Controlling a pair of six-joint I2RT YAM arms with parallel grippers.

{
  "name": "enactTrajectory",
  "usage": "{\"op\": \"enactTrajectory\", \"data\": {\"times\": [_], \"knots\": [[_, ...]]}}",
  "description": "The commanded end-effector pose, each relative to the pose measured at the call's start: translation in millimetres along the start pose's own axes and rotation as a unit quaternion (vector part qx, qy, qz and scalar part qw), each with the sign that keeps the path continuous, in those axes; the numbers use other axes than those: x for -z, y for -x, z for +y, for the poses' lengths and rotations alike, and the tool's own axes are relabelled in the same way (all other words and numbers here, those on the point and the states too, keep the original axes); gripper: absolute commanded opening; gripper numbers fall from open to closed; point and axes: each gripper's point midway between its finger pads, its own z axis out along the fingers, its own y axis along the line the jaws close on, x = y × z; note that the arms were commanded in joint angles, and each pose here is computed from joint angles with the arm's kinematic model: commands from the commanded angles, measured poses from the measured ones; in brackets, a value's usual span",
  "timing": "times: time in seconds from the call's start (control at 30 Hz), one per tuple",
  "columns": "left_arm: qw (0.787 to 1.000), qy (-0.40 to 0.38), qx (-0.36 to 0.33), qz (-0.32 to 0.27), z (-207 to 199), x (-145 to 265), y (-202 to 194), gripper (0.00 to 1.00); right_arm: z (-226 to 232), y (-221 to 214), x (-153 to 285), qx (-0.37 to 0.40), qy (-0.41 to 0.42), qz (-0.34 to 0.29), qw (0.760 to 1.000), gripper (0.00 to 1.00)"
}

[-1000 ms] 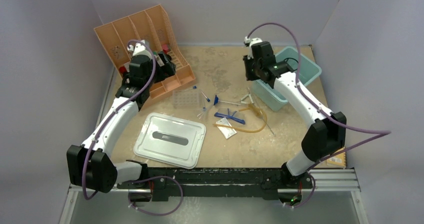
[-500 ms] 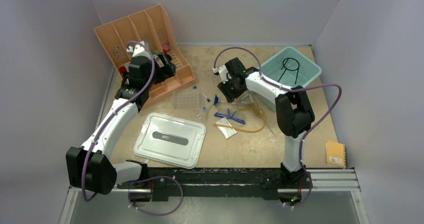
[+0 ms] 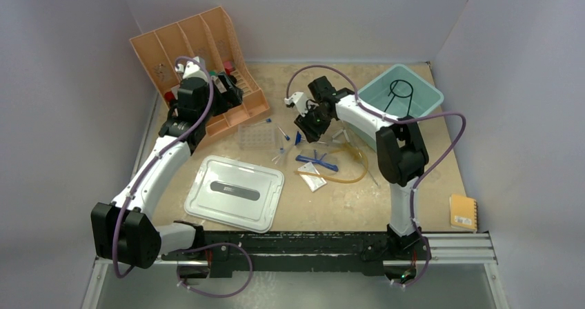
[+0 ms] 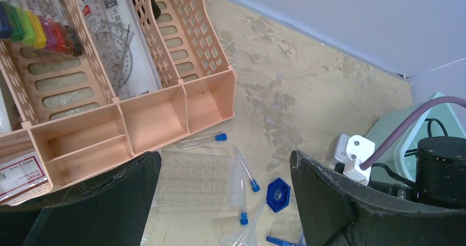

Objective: Organize the chemistry lab equipment

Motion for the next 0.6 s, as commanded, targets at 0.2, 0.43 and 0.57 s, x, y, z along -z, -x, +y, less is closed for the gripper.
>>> {"op": "enactTrajectory", "data": {"times": [0.2, 0.43, 0.57], "knots": [[0.999, -0.022, -0.002, -0.029, -16, 2, 23, 0.87, 2, 10, -15, 0.056, 0.009, -0.022, 0.998, 0.46], [0.999, -0.019, -0.006, -0.031, -15, 3, 24, 0.87, 2, 3, -26, 0.073, 0.001, -0.006, 0.997, 0.43], [0.999, -0.019, -0.006, -0.031, -15, 3, 24, 0.86, 2, 1, -27, 0.077, 0.0, -0.003, 0.997, 0.4]]}}
